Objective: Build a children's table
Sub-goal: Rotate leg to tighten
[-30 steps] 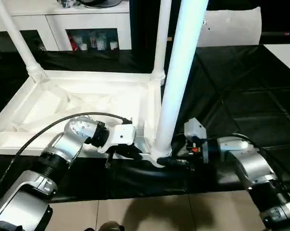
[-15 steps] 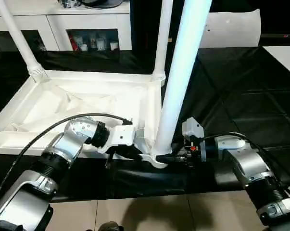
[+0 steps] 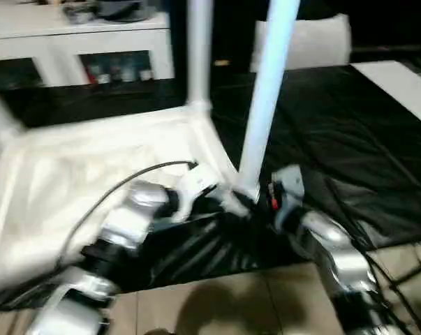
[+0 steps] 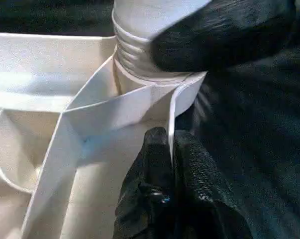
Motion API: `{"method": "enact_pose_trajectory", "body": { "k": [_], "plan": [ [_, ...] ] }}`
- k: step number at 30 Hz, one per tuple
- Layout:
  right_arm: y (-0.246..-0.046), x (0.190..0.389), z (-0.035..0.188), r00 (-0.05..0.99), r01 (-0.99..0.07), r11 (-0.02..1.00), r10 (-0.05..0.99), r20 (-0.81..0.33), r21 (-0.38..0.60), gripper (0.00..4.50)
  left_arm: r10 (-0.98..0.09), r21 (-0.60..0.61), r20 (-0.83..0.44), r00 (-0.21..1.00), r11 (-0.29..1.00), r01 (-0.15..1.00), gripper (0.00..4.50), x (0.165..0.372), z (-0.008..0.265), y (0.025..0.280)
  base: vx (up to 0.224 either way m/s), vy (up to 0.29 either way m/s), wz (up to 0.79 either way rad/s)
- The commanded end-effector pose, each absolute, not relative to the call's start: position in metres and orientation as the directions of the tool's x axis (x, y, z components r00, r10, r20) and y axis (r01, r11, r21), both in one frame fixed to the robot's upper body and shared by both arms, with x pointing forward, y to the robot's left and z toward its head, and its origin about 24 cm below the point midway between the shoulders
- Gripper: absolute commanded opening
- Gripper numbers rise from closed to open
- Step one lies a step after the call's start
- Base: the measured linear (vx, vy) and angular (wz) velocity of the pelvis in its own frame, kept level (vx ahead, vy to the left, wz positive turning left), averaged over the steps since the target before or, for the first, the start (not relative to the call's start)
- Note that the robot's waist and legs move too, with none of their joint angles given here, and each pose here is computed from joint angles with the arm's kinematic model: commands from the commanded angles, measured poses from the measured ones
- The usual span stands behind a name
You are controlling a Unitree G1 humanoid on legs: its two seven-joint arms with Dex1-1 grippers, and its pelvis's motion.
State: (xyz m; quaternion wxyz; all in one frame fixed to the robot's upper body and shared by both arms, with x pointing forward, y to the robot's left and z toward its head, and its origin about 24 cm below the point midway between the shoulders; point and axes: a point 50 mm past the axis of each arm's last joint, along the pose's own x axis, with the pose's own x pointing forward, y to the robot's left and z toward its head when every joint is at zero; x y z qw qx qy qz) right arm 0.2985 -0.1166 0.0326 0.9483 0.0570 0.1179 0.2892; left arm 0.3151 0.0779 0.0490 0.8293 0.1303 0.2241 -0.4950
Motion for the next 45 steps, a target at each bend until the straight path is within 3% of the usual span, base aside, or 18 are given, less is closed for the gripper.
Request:
{"method": "enact_pose_trajectory", "body": {
  "k": [1,3,7,10,13,15,21,26,27,30,40,41,45],
  "plan": [
    [-0.083,0.294,0.019,0.750,-0.542,0.789,0.610,-0.257,0.289,2.72,-0.767,-0.011,-0.443,0.464,0.523,0.853,0.00,0.317,0.059,0.054,0.000,0.000,0.00],
    [-0.079,0.298,0.020,0.766,-0.513,0.811,0.581,-0.276,0.283,2.72,-0.730,0.018,-0.437,0.525,0.577,0.817,0.00,0.322,0.063,0.049,0.000,0.000,0.00],
    [-0.079,0.300,0.021,0.777,-0.506,0.820,0.568,-0.272,0.268,2.72,-0.724,0.065,-0.444,0.528,0.562,0.825,0.00,0.323,0.066,0.047,0.000,0.000,0.00],
    [-0.082,0.298,0.019,0.782,-0.511,0.825,0.563,-0.269,0.241,3.42,-0.713,0.098,-0.472,0.519,0.542,0.834,0.00,0.322,0.063,0.052,0.000,0.000,0.00],
    [-0.088,0.297,0.021,0.796,-0.502,0.833,0.551,-0.251,0.233,3.44,-0.701,0.123,-0.494,0.514,0.529,0.840,0.00,0.320,0.059,0.061,0.000,0.000,0.00],
    [-0.094,0.295,0.024,0.800,-0.508,0.830,0.553,-0.230,0.231,3.83,-0.704,0.137,-0.507,0.498,0.505,0.852,0.00,0.319,0.056,0.069,0.000,0.000,0.00],
    [-0.115,0.287,0.035,0.775,-0.582,0.791,0.610,-0.167,0.188,4.30,-0.744,0.144,-0.527,0.409,0.397,0.907,0.00,0.316,0.051,0.088,0.000,0.000,0.00],
    [-0.132,0.275,0.047,0.678,-0.711,0.692,0.721,-0.143,0.123,4.47,-0.780,0.134,-0.556,0.287,0.256,0.957,0.00,0.311,0.050,0.100,0.000,0.000,0.00],
    [-0.142,0.266,0.053,0.580,-0.799,0.596,0.798,-0.166,0.073,4.47,-0.780,0.122,-0.600,0.180,0.133,0.984,0.00,0.306,0.049,0.109,0.000,0.000,0.00],
    [-0.149,0.263,0.056,0.510,-0.848,0.528,0.835,-0.205,0.041,4.47,-0.781,0.099,-0.618,0.091,0.037,0.994,0.00,0.302,0.049,0.113,0.000,0.000,0.00],
    [-0.155,0.268,0.064,0.292,-0.952,0.306,0.911,-0.291,0.000,4.47,-0.710,0.016,-0.685,-0.161,-0.236,0.972,0.00,0.293,0.051,0.121,0.000,0.000,0.00],
    [-0.154,0.268,0.064,0.274,-0.958,0.288,0.916,-0.294,0.003,4.20,-0.704,0.012,-0.688,-0.175,-0.253,0.967,0.00,0.293,0.052,0.121,0.000,0.000,0.00],
    [-0.152,0.272,0.063,0.228,-0.971,0.240,0.922,-0.314,-0.001,4.00,-0.683,0.009,-0.701,-0.205,-0.296,0.955,0.00,0.294,0.053,0.120,0.000,0.000,0.00]
  ]
}}
